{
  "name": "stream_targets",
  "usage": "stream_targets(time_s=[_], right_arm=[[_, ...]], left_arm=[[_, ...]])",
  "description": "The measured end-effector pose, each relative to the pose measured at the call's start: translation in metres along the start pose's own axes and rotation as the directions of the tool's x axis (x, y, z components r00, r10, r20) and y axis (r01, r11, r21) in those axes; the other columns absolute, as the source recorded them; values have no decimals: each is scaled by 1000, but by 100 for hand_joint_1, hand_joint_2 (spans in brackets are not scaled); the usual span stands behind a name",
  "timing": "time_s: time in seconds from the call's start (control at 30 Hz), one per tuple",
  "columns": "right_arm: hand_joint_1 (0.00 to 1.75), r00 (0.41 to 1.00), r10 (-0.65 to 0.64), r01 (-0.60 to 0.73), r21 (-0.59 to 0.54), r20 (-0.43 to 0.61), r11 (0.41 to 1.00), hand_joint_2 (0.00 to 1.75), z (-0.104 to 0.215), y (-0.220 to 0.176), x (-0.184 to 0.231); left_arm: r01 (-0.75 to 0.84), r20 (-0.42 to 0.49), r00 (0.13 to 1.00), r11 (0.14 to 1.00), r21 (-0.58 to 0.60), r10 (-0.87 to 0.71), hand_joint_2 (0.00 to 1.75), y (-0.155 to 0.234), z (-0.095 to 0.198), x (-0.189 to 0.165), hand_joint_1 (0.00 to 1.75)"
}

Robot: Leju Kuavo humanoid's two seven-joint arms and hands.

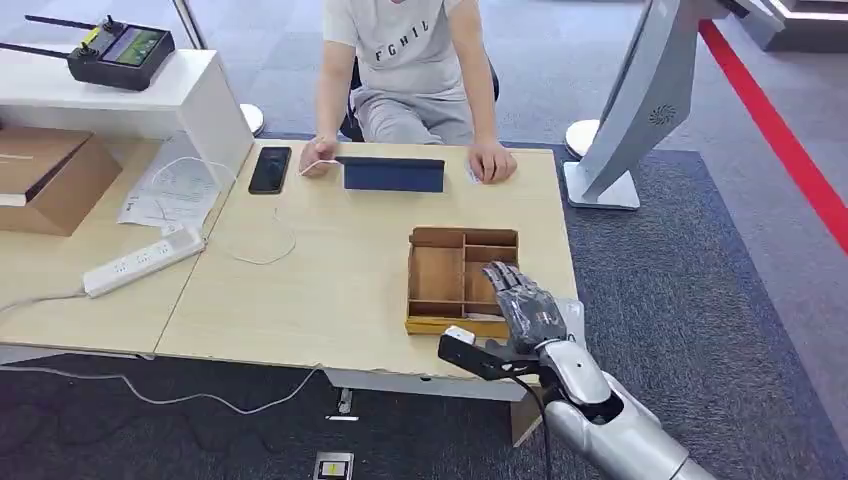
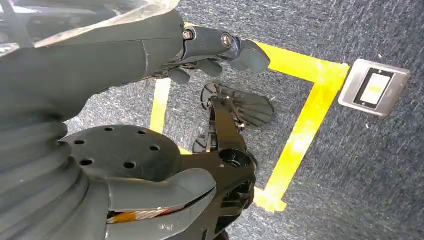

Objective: Pass the card to the sensor for recognition and then transmit it.

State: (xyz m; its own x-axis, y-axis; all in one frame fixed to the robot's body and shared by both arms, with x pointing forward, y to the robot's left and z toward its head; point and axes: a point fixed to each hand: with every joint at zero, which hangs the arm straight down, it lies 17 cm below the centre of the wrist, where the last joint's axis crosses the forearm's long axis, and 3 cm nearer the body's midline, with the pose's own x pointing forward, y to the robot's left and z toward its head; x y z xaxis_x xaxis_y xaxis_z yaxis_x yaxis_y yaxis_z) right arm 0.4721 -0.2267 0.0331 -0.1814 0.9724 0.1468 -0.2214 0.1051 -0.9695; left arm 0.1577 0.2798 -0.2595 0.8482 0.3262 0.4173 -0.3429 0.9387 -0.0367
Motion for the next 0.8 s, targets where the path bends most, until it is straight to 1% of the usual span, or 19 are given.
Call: stream_targets(time_s=[0.8], right_arm=[[0, 1000, 11, -11, 4, -1, 1000, 175, 1, 2, -3]], left_arm=[[3, 2, 1000, 1000, 8, -3, 175, 4, 0, 1, 0]])
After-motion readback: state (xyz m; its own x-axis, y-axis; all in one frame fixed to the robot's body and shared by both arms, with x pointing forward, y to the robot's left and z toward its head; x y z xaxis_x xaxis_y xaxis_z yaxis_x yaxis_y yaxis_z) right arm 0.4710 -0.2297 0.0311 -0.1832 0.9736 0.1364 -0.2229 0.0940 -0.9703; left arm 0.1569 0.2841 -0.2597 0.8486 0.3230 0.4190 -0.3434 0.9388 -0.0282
